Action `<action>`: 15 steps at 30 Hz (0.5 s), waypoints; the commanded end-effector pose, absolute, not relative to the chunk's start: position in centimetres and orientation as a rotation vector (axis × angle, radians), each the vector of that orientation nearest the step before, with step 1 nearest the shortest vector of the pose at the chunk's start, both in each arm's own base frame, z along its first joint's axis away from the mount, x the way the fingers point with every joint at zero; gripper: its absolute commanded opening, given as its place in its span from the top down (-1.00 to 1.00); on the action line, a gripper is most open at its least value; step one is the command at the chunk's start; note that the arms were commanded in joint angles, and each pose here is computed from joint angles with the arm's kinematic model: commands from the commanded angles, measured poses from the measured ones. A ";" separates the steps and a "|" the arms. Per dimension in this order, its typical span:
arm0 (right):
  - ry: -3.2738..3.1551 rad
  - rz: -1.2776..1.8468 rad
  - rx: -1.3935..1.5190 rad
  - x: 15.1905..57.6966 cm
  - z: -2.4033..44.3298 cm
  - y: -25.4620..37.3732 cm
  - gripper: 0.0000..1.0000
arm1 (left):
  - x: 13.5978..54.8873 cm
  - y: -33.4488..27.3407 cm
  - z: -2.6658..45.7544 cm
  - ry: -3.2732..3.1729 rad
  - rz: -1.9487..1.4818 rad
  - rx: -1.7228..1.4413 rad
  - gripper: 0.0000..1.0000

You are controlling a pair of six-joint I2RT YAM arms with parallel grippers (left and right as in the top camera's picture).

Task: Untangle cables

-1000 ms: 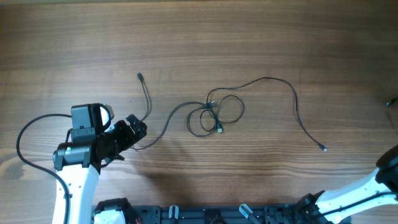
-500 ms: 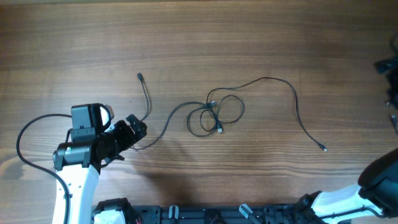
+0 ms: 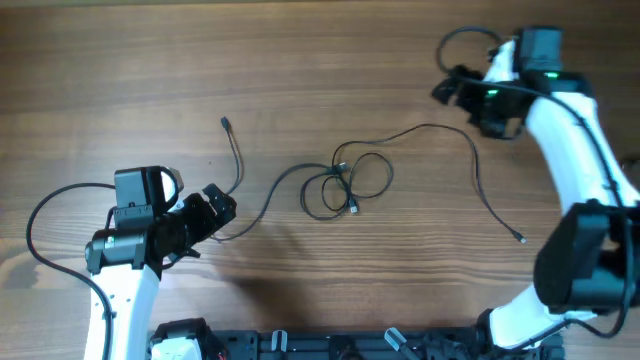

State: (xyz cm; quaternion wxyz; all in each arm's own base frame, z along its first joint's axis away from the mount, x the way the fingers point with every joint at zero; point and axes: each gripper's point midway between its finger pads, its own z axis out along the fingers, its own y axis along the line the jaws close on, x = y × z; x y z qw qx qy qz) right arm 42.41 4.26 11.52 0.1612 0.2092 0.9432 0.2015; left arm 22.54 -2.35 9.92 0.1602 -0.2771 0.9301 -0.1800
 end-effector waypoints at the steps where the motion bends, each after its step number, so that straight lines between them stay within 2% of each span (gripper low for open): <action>1: 2.682 0.330 0.930 42.1 8.0 5.0 -0.99 | 22.5 -2.1 9.8 2.656 -0.505 -0.810 -0.99; 8: 2.649 0.244 0.987 42.9 4.8 9.4 -1.00 | 22.5 -2.1 9.8 2.656 -0.505 -0.810 -1.00; 15: 2.681 0.236 0.977 43.8 -0.2 11.8 -0.99 | 22.5 -2.1 9.8 2.656 -0.505 -0.810 -1.00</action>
